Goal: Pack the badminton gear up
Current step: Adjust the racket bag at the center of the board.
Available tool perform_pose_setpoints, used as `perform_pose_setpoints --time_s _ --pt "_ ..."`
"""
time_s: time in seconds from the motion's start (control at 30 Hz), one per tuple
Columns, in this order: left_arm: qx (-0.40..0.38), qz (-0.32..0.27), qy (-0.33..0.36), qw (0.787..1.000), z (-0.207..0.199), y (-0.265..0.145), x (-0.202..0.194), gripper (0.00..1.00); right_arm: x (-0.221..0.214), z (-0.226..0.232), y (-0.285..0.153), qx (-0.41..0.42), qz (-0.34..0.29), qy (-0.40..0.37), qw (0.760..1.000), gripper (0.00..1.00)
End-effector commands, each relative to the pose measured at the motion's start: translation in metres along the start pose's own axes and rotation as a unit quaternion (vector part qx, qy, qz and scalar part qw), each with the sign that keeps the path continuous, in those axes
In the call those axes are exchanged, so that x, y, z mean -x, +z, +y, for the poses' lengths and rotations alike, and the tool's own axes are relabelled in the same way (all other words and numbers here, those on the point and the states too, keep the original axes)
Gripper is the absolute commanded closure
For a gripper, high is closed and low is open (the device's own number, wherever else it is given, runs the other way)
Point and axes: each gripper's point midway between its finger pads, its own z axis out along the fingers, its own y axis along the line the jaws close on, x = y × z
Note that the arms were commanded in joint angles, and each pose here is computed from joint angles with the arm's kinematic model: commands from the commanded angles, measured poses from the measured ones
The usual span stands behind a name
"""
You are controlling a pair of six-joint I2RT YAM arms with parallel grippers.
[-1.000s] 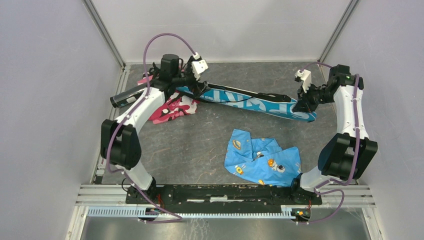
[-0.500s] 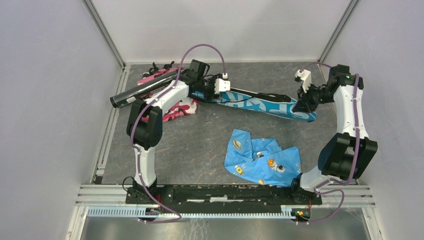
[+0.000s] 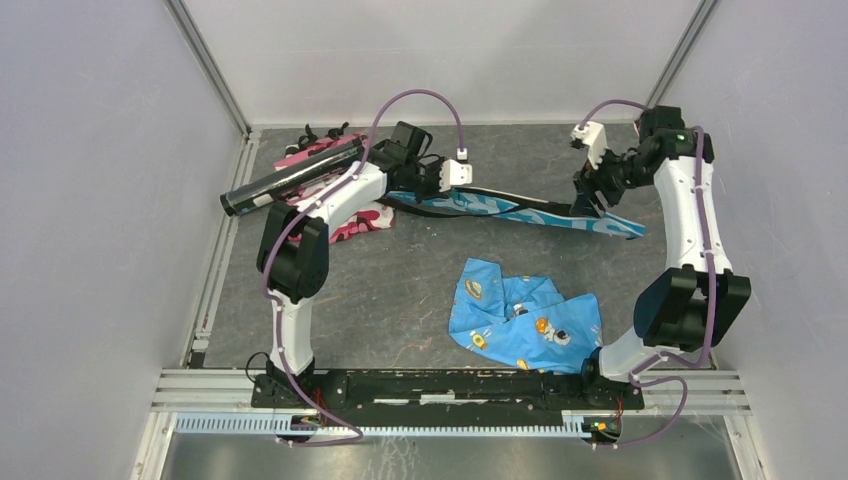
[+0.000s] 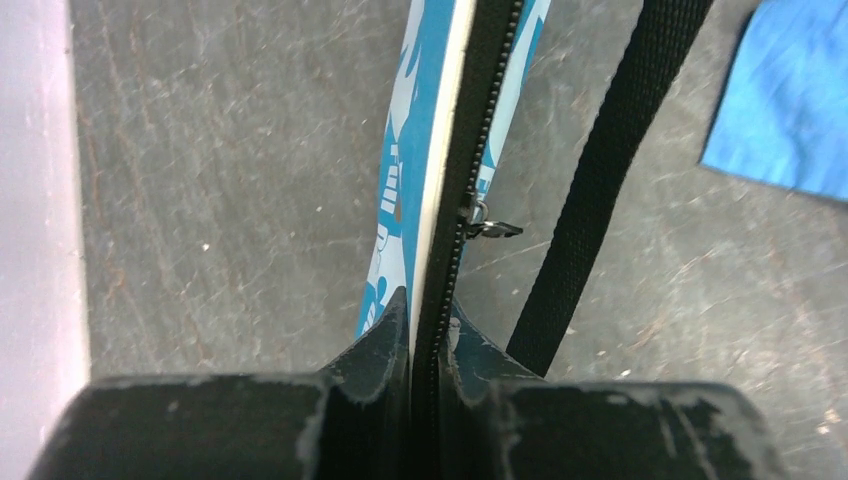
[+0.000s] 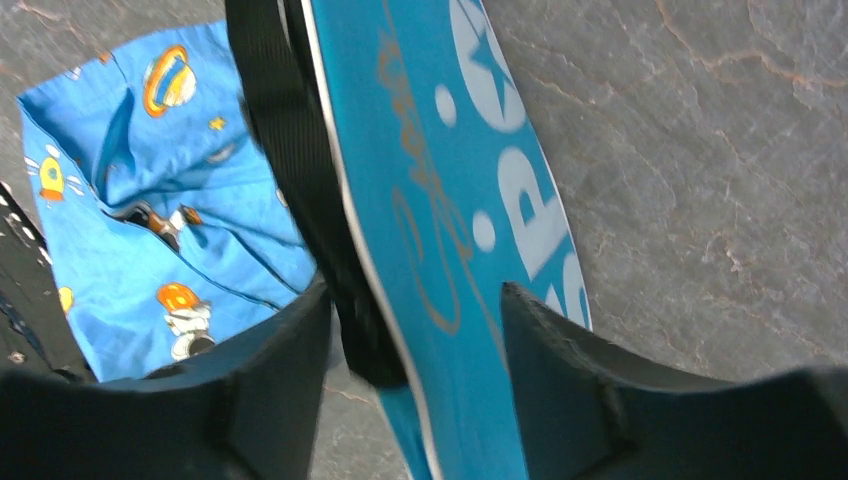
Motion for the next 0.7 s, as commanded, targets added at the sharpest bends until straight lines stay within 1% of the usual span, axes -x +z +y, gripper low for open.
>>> perform_pose_setpoints --time_s 0.0,0.13,0.33,0.5,0.67 --pt "0.01 -0.049 -0.02 0.999 -0.001 -0.021 0.068 0.98 0.042 0.01 -0.01 -0.017 -0.019 -0.056 0.998 0.27" --pt "0.004 -0.052 -0.047 0.998 -0.007 -0.023 0.084 0.95 0.064 0.024 -0.006 -0.008 -0.027 -0.079 0.997 0.2" --pt "0.0 -0.037 -0.068 0.997 -0.022 -0.019 0.095 0.9 0.081 0.05 0.015 0.024 -0.037 -0.092 0.995 0.15" --pt "0.005 -0.03 -0.094 0.995 -0.024 -0.017 0.098 0.89 0.074 0.063 0.039 0.039 -0.025 -0.092 0.995 0.15" --pt "-0.006 -0.034 -0.113 0.993 -0.03 -0.018 0.101 0.87 0.049 0.061 0.062 0.038 0.009 -0.089 0.995 0.15"
